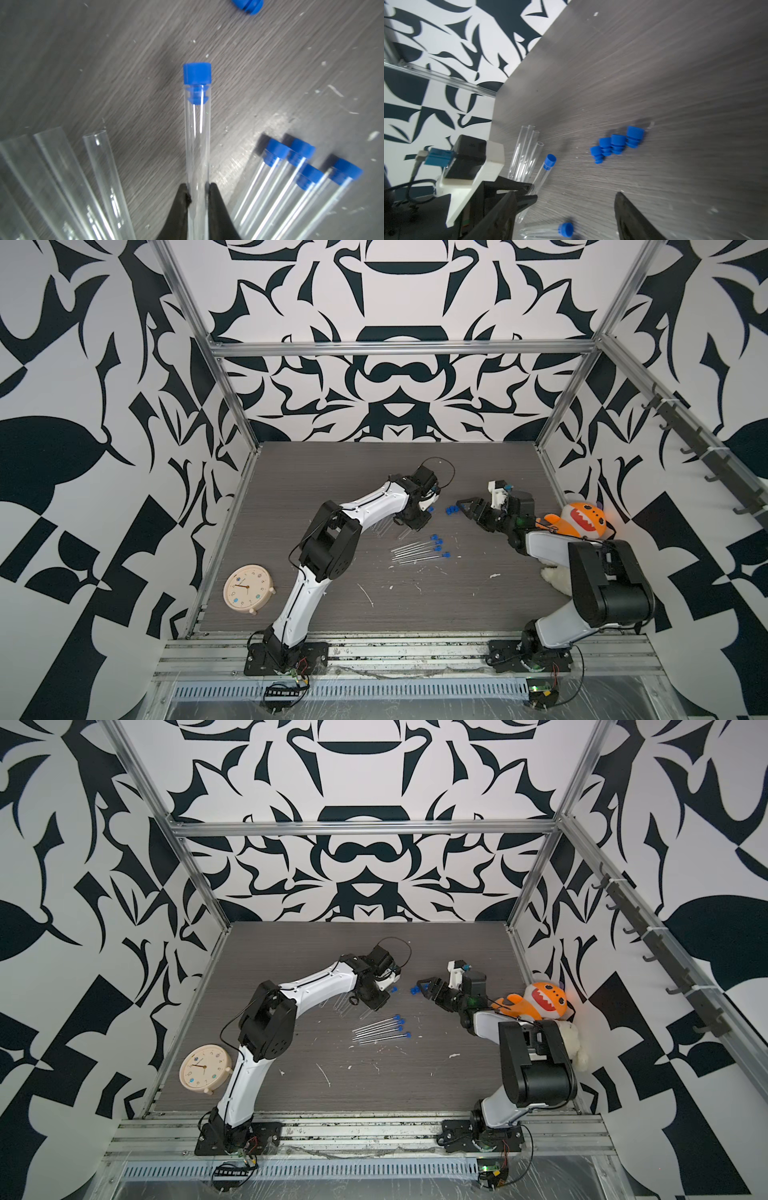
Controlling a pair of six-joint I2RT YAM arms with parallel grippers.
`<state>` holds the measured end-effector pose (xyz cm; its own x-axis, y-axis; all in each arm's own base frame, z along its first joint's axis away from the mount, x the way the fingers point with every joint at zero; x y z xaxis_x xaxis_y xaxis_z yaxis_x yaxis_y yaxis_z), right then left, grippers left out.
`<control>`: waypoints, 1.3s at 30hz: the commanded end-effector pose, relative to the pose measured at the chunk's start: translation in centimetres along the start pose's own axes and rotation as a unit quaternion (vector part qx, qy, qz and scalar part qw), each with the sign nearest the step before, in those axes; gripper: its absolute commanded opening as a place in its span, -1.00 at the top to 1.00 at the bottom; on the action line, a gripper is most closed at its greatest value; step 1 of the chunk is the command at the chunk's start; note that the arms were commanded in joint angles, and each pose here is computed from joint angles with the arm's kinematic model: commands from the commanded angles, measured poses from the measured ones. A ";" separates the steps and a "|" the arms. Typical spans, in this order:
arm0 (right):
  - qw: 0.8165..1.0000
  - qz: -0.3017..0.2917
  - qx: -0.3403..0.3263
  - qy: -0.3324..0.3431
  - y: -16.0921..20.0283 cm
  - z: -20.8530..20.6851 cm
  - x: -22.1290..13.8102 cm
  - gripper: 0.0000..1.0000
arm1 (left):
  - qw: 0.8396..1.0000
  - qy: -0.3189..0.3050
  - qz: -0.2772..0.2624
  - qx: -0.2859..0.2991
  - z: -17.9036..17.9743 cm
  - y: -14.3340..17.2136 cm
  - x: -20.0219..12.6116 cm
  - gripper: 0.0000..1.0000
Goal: Remove stoppers from test tubes
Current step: Pick up the test tube at the center of the board, then open the stopper on the test tube.
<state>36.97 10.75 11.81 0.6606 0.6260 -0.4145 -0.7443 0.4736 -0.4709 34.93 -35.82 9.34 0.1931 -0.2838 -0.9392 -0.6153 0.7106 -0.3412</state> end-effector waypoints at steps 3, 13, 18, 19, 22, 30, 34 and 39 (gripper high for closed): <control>0.996 -0.010 -0.037 -0.075 -1.3 4.2 1.6 -0.42 | 0.998 0.030 -0.054 -0.011 -1.1 -1.2 -5.3 0.86; 0.991 -0.011 -0.021 -0.135 -1.0 6.6 3.9 -0.29 | 0.997 0.045 -0.065 -0.021 -1.6 -0.9 -6.2 0.86; 0.989 -0.015 -0.028 -0.148 -0.9 7.8 4.1 -0.29 | 0.996 0.049 -0.066 -0.023 -1.6 -0.9 -6.1 0.86; 0.988 -0.013 -0.028 -0.149 -0.8 7.9 4.3 -0.29 | 0.996 0.050 -0.067 -0.023 -1.7 -0.9 -6.1 0.86; 0.988 -0.017 -0.027 -0.154 -0.8 8.2 4.4 -0.28 | 0.996 0.051 -0.069 -0.023 -1.8 -1.0 -6.1 0.86; 0.992 -0.020 -0.023 -0.122 -0.6 7.1 4.0 -0.27 | 0.997 0.036 -0.070 -0.026 -1.3 -0.8 -6.3 0.88; 0.993 -0.028 -0.033 -0.110 -1.1 6.9 2.8 -0.27 | 0.997 0.032 -0.066 -0.026 -1.2 -0.6 -6.2 0.88; 0.992 -0.027 -0.060 -0.112 -1.2 7.9 1.7 -0.28 | 0.997 0.033 -0.066 -0.026 -1.3 -0.6 -6.2 0.89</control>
<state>38.41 15.92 15.26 0.6469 0.7168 -0.2603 -0.7251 0.4725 -0.5010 33.66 -35.58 14.90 0.2274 -0.4138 -0.8815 -0.6259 0.6314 -0.4578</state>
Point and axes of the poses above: each gripper's point midway between its finger pads, its own x axis out along the fingers, its own z axis along the line the jaws close on, y = z × x, the point moved 3 cm from there along -x, back along the fingers
